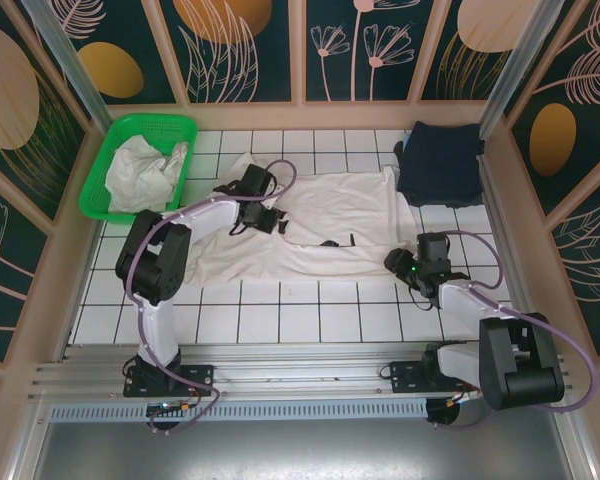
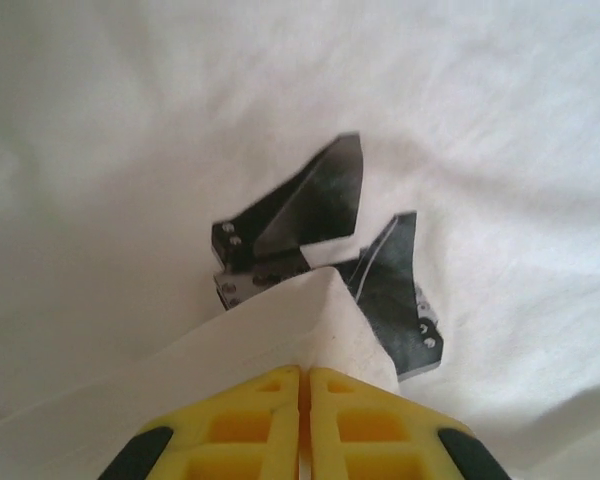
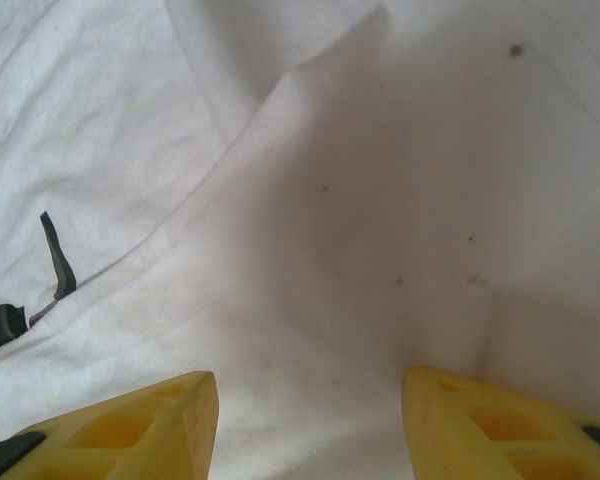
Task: Fold and stack the t-shirts
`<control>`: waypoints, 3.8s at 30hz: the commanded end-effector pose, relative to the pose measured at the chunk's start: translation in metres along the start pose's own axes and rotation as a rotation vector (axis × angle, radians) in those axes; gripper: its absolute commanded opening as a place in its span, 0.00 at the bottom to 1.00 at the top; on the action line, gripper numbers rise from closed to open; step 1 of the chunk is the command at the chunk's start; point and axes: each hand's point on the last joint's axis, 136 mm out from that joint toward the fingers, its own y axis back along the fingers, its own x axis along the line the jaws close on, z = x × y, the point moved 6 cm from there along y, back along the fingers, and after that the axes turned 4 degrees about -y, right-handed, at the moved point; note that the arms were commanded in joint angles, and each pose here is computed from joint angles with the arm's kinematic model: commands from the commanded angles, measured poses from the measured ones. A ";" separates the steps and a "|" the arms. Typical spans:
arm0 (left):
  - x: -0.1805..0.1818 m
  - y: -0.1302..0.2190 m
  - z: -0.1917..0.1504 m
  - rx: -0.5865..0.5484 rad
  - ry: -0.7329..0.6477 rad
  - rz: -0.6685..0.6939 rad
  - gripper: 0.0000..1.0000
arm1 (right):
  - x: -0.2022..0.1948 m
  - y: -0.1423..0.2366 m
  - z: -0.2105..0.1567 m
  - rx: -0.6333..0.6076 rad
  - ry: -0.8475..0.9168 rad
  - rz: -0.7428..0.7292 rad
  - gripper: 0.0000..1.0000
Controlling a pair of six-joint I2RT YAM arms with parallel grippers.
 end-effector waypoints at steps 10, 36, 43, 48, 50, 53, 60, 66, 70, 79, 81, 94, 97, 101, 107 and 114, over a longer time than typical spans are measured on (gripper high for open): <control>-0.036 -0.009 0.022 -0.009 -0.202 0.074 0.39 | -0.002 0.004 0.005 -0.013 0.011 0.055 0.52; 0.046 0.041 -0.178 -0.160 0.810 0.254 0.83 | -0.019 0.004 0.020 -0.008 -0.084 0.050 0.51; 0.048 0.063 -0.178 -0.232 0.812 0.253 0.88 | 0.051 0.016 0.011 -0.034 0.119 0.129 0.54; 0.045 0.076 -0.144 -0.325 0.777 0.164 0.95 | 0.079 -0.004 0.003 -0.004 0.171 0.148 0.56; 0.040 0.074 -0.125 -0.373 0.740 0.071 0.98 | 0.072 -0.017 0.002 0.014 0.159 0.085 0.56; 0.033 0.061 -0.111 -0.384 0.713 -0.031 0.98 | 0.052 -0.032 -0.005 0.052 0.113 -0.016 0.55; 0.042 0.053 -0.155 -0.309 0.762 0.114 0.99 | 0.006 -0.018 -0.035 0.092 0.011 -0.090 0.55; 0.054 0.077 -0.174 -0.334 0.785 0.221 0.98 | 0.016 0.009 -0.026 0.007 -0.012 -0.018 0.56; 0.045 0.089 -0.161 -0.378 0.775 0.127 0.98 | 0.071 0.018 -0.021 -0.021 0.079 0.135 0.56; 0.011 0.075 -0.150 -0.404 0.804 -0.151 0.99 | 0.105 -0.030 -0.051 0.071 0.171 0.125 0.57; 0.010 0.072 -0.173 -0.379 0.833 -0.112 0.99 | 0.089 -0.039 -0.062 0.100 0.145 0.079 0.56; 0.040 0.104 -0.198 -0.330 0.920 0.157 0.98 | 0.029 -0.003 -0.082 0.117 0.077 -0.036 0.58; 0.045 0.130 -0.165 -0.450 0.857 0.143 0.99 | 0.059 0.012 -0.047 0.031 0.116 0.063 0.60; 0.051 0.143 -0.102 -0.535 0.742 0.071 0.98 | 0.098 0.029 0.011 -0.118 0.189 0.086 0.66; 0.083 0.108 -0.002 -0.508 0.616 0.116 0.99 | 0.109 0.010 0.082 -0.214 0.206 -0.057 0.66; 0.113 0.022 0.079 -0.352 0.445 0.104 0.88 | 0.109 -0.044 0.133 -0.181 0.237 -0.246 0.51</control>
